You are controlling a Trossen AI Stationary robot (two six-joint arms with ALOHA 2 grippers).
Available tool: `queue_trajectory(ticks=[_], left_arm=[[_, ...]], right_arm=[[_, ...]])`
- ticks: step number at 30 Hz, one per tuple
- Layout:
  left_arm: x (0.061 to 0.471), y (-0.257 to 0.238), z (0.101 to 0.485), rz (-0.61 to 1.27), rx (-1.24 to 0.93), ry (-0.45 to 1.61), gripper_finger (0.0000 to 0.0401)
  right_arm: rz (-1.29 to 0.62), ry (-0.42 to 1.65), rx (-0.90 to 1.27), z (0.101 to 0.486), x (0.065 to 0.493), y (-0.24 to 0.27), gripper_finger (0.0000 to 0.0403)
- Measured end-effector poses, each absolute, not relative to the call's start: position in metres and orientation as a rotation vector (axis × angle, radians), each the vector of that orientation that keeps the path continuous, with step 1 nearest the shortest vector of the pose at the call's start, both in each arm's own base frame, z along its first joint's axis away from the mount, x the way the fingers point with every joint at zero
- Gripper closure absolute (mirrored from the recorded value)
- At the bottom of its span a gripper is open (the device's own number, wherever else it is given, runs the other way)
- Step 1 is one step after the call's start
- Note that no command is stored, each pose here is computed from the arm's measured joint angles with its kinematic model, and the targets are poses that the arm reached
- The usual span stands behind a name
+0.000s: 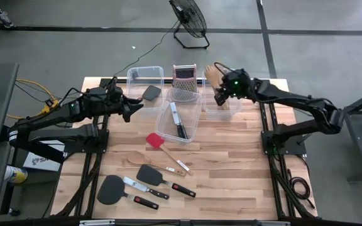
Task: Pick & Place Kitchen Items
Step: Put the black spatula into the left transparent bin
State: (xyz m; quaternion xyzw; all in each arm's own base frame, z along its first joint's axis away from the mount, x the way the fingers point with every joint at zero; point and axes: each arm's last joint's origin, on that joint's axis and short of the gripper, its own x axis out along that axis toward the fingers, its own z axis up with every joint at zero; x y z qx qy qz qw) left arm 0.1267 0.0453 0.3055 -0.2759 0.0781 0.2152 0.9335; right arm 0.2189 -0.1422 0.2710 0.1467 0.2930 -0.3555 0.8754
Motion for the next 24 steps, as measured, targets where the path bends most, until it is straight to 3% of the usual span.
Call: queue_trajectory(ticks=[12,24], left_arm=[[0.126,0.046,0.306,0.485,-0.642,0.124,0.0224],[0.129,0.041,0.305,0.338,-0.739,0.219,0.0234]], right_arm=[[-0.577,0.475,0.272,0.307,0.185,-0.136,0.0266],[-0.541,0.473,0.238,0.321,0.160,-0.118,0.0266]])
